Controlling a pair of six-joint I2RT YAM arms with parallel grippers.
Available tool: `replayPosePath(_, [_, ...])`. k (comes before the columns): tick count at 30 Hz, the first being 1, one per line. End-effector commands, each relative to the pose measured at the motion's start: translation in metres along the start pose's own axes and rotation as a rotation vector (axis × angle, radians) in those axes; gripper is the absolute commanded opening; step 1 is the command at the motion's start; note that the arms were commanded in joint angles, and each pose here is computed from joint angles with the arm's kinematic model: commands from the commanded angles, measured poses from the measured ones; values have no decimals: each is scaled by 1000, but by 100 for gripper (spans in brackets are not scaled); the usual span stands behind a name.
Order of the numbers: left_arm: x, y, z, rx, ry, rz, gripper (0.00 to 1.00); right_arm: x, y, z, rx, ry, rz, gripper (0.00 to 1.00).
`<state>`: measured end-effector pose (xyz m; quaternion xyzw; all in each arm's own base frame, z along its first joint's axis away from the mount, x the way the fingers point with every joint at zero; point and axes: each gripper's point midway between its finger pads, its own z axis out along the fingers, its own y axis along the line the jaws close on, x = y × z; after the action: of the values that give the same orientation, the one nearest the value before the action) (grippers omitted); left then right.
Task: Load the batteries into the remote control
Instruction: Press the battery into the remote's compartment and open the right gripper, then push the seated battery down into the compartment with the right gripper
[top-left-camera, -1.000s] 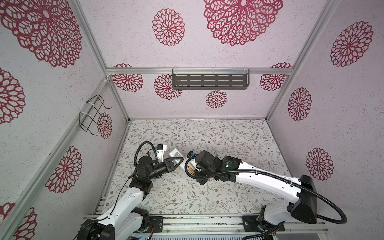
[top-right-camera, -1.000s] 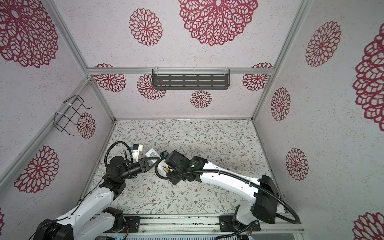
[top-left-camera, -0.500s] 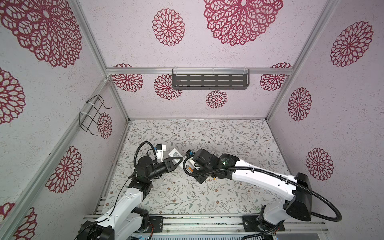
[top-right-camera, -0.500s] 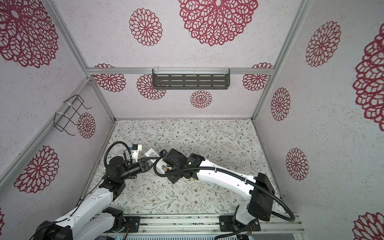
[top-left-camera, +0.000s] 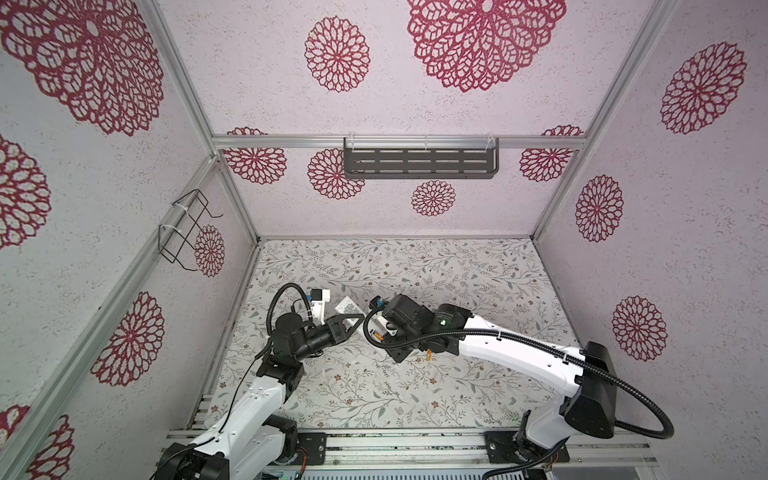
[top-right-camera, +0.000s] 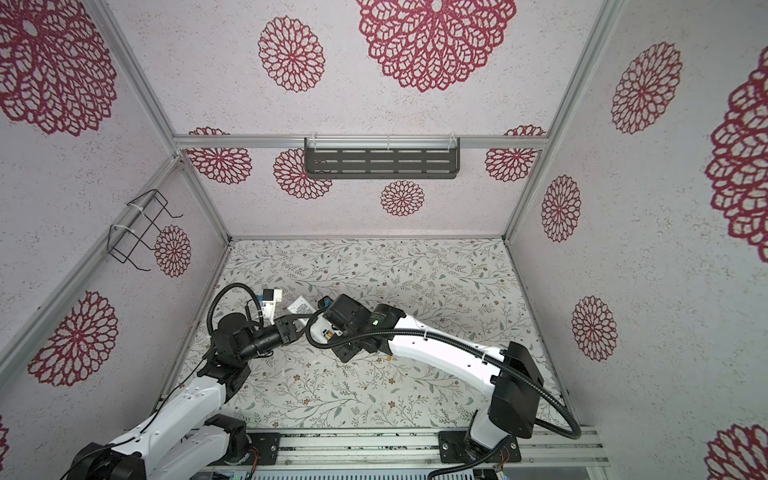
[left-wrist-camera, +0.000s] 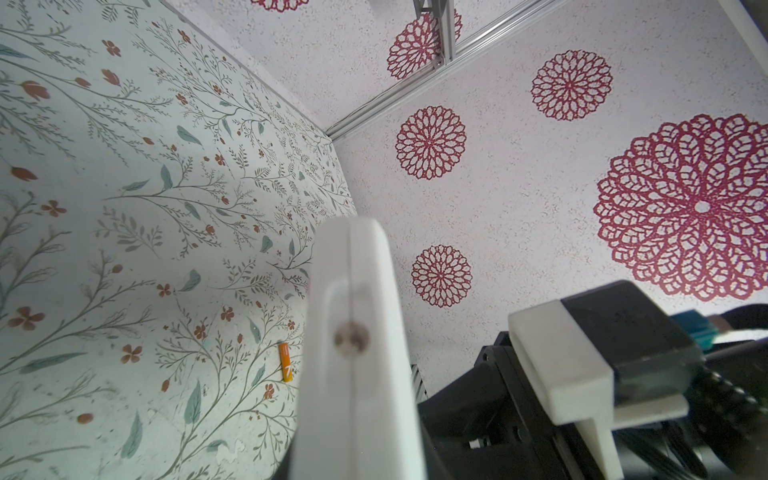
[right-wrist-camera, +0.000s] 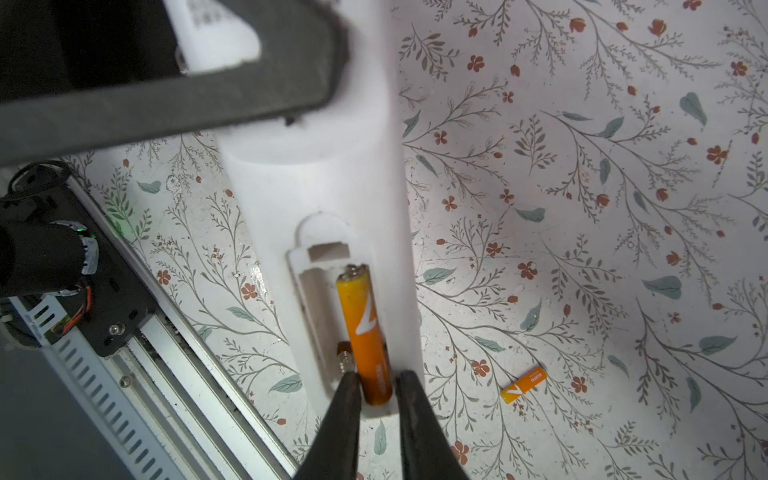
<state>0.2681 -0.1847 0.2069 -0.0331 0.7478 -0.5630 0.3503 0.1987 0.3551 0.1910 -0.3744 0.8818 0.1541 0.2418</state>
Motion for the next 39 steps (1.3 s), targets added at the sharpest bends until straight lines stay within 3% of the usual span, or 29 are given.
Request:
replayPosePath(1, [-5,-6,-4,24,-16,13,0,-15,-2,-9,-2,-53,17,23])
replayPosePath(22, [-16,8,-9,3,-51,-36,0,-33,13,-41,-107,-145,-18,29])
replayPosePath(39, [-21,7,-10,26,-60,-55,0,-33,8,-20,-74,-106,-47,24])
